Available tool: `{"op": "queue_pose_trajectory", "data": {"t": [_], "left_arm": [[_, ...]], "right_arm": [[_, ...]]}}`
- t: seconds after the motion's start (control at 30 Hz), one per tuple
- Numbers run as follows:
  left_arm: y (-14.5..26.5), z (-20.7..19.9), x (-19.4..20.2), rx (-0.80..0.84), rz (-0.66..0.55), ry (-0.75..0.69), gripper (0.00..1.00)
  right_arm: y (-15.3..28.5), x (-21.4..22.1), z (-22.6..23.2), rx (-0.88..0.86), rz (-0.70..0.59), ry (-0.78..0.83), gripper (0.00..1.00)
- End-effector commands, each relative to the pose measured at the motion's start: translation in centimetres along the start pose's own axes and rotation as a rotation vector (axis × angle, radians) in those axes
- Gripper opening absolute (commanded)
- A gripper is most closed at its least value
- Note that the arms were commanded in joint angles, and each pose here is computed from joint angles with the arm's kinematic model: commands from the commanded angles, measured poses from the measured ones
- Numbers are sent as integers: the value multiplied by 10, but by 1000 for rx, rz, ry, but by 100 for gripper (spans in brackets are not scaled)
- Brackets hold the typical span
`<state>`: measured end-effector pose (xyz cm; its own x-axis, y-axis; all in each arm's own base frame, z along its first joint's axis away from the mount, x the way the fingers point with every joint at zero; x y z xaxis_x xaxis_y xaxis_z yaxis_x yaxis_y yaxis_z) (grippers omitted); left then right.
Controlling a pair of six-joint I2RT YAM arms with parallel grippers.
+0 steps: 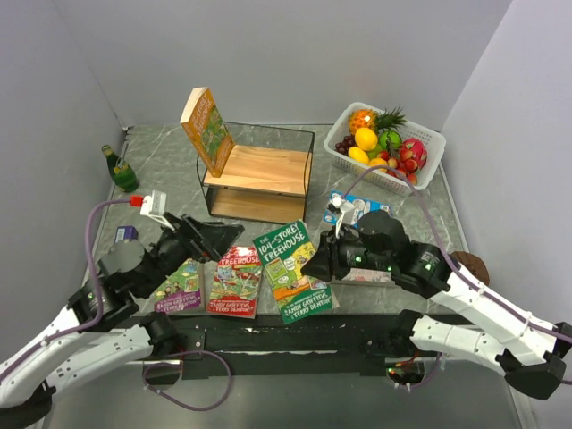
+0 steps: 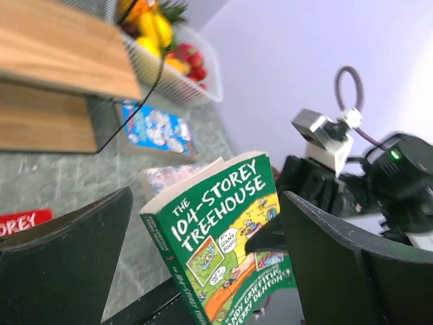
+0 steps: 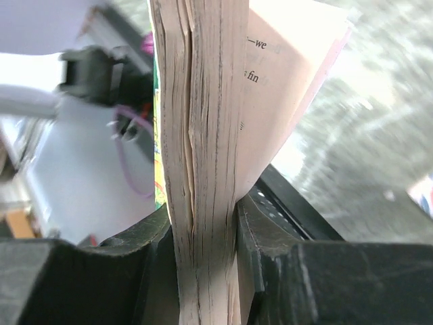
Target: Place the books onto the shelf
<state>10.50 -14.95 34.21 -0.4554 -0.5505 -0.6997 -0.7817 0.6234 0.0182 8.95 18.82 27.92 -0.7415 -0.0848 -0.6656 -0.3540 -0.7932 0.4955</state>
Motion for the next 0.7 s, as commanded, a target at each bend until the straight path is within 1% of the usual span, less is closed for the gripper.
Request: {"op": "queue_pose_trajectory", "data": {"t": [0.0, 0.07, 0.1, 0.2, 0.37, 0.57, 0.67], "left_arm": [[11, -13, -5, 111, 70, -63, 96], [11, -19, -5, 133, 113, -66, 99], [12, -20, -4, 141, 123, -60, 99], [17, -23, -3, 185, 124, -40, 99], [19, -28, -2, 236, 139, -27, 99], [13, -34, -2, 269, 161, -39, 95], [11, -39, -3, 296, 166, -50, 87]], "right_arm": [[22, -40, 34, -271, -102, 155, 0], [25, -52, 34, -311, -142, 149, 0], [29, -54, 39, -355, -132, 153, 0], [38, -65, 44, -394, -157, 173, 0], [46, -69, 55, -474, -128, 215, 0], [54, -71, 61, -513, -120, 252, 0], [55, -70, 62, -518, -109, 260, 0]]}}
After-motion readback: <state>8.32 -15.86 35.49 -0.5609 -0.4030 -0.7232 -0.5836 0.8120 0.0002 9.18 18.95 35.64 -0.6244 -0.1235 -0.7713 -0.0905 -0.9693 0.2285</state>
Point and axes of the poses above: each gripper's point midway between its finger pads, its own y axis back along the fingers, its own z axis along the line the jaws close on, x = y × z, the point moved 8 cm from there along y, back along the fingers
